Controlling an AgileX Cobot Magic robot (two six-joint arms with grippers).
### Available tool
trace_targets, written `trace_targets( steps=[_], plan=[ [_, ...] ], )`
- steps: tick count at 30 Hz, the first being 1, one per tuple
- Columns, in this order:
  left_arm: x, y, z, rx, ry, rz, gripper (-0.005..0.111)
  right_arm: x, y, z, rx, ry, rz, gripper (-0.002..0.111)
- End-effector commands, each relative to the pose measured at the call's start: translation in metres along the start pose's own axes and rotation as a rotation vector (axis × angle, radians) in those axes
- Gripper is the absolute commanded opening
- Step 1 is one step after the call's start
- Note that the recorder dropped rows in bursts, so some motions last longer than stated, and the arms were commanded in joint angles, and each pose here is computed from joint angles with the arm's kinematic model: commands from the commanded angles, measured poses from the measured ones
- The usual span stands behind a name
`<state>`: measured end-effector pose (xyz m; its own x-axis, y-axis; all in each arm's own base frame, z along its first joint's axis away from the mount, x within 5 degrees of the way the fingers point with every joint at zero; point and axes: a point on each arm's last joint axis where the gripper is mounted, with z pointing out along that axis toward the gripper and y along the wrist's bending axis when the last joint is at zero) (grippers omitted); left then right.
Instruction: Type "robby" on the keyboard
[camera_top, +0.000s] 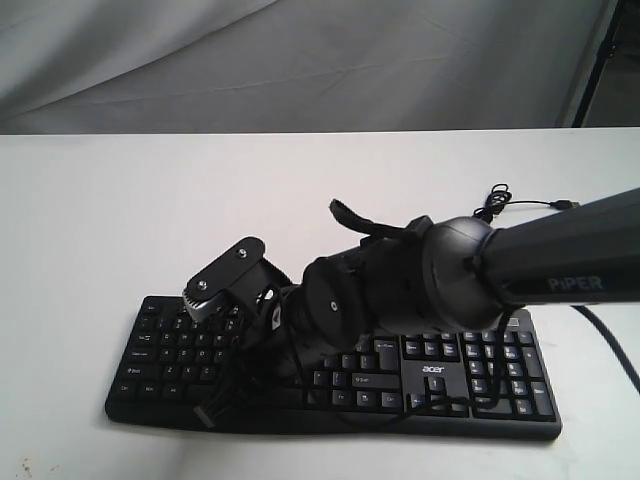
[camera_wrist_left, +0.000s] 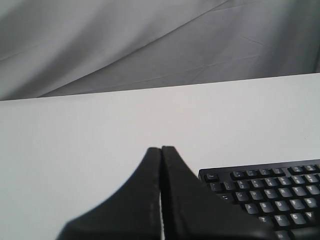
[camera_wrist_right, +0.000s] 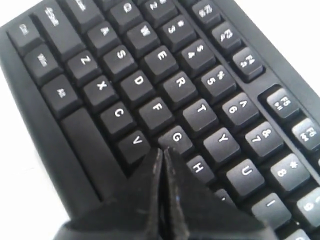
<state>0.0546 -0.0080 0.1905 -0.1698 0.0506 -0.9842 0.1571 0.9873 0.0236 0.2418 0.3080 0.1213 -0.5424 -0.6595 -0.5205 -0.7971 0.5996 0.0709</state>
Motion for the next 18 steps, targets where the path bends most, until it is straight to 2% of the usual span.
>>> trace_targets(
  steps=[1, 9, 18],
  plan=[
    [0.001, 0.0, 0.0, 0.005, -0.007, 0.003, 0.0, 0.006, -0.001, 0.007, -0.001, 0.024, 0.002, 0.0],
    [0.001, 0.0, 0.0, 0.005, -0.007, 0.003, 0.0, -0.004, -0.002, -0.008, 0.001, -0.015, -0.001, 0.0],
    [0.001, 0.0, 0.0, 0.005, -0.007, 0.003, 0.0, -0.035, -0.024, -0.026, 0.001, -0.011, 0.006, 0.0]
  ],
)
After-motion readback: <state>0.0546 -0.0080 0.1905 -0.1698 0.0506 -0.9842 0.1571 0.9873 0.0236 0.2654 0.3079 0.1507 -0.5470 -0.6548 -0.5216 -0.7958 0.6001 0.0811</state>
